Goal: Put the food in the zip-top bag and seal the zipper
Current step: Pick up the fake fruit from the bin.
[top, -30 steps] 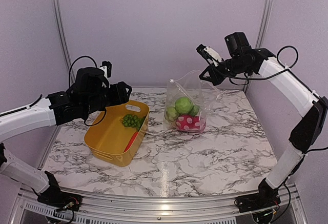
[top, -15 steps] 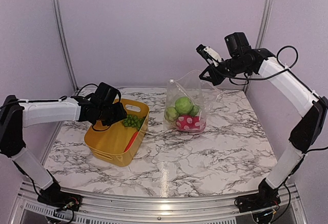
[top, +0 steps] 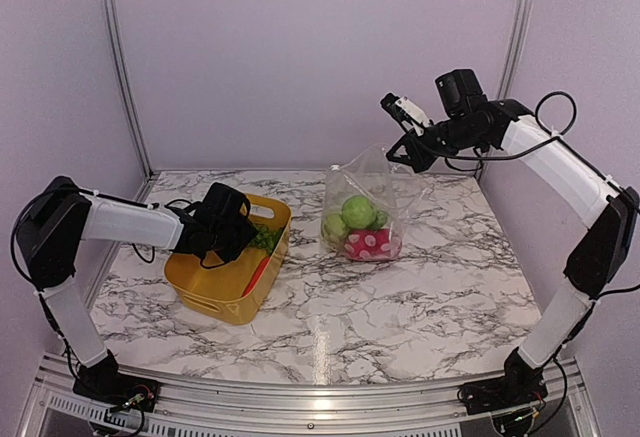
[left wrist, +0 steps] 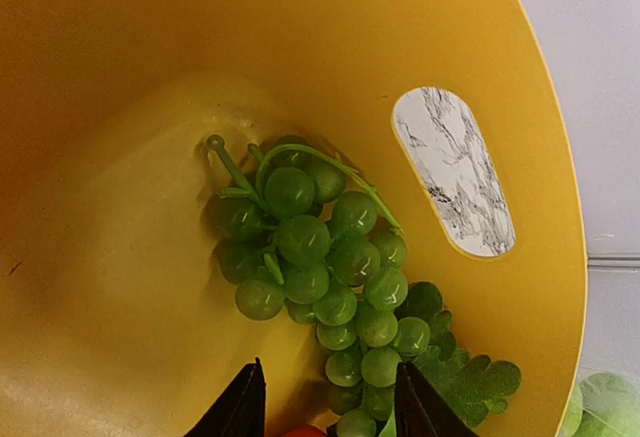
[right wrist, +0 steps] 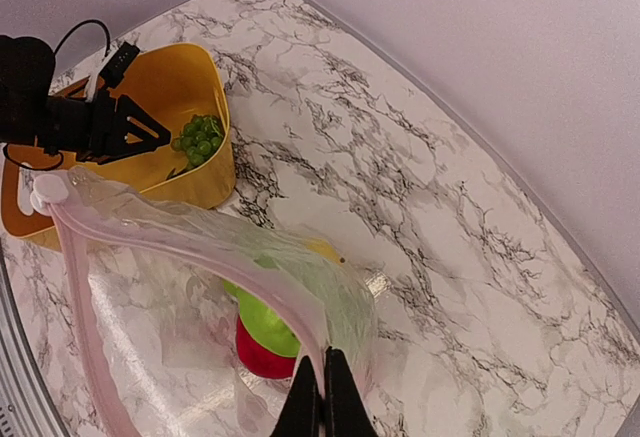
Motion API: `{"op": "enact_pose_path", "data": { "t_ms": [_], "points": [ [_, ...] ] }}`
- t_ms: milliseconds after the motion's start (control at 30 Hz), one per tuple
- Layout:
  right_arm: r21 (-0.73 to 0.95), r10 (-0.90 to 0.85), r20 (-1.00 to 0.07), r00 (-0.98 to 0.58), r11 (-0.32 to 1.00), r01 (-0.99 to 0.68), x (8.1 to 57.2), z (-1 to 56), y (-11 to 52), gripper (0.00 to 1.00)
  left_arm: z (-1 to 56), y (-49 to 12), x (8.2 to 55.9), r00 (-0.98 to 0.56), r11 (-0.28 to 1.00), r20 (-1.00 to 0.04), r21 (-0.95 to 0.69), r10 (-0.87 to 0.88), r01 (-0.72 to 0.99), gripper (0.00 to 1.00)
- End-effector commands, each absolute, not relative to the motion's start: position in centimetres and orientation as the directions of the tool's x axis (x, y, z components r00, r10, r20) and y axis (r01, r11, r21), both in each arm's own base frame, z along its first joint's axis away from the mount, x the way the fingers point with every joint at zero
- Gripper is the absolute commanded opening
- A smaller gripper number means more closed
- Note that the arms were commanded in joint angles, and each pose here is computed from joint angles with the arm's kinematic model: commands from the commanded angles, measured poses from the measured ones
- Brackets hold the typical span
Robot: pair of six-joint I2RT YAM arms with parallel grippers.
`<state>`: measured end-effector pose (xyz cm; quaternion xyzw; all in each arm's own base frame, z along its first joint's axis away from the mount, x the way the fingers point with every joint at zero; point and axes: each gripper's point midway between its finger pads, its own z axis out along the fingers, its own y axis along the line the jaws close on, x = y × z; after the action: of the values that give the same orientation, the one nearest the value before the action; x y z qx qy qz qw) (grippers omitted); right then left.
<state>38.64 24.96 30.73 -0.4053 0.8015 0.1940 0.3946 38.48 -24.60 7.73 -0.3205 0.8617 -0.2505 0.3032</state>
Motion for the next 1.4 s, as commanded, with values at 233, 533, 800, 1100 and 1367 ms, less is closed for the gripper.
{"op": "enact_pose_path", "data": {
  "t_ms": [233, 533, 800, 1100, 1367],
  "points": [
    [-0.018, -0.480, -0.818, -0.317, 0.572, -0.820, 38.1, 32.2, 25.3, 0.00, 7.6, -23.9, 41.1, -0.483, 0.616, -0.396, -0.619, -0.781, -0.487, 0.48],
    [-0.021, -0.482, -0.817, -0.317, 0.573, -0.819, 37.9, 32.2, 25.2, 0.00, 6.3, -23.2, 41.8, -0.471, 0.635, -0.428, -0.561, -0.772, -0.531, 0.49],
    [-0.021, -0.482, -0.816, -0.318, 0.575, -0.818, 37.9, 32.2, 25.1, 0.00, 5.5, -22.1, 42.0, -0.439, 0.630, -0.455, -0.505, -0.775, -0.589, 0.52],
    [-0.015, -0.482, -0.815, -0.322, 0.573, -0.819, 37.9, 32.0, 25.2, 0.00, 4.2, -21.3, 42.6, -0.433, 0.626, -0.459, -0.475, -0.776, -0.618, 0.53],
    [-0.015, -0.486, -0.812, -0.324, 0.573, -0.820, 37.7, 31.8, 25.1, 0.00, 3.5, -21.2, 43.5, -0.454, 0.653, -0.477, -0.448, -0.752, -0.610, 0.53]
  ]
}}
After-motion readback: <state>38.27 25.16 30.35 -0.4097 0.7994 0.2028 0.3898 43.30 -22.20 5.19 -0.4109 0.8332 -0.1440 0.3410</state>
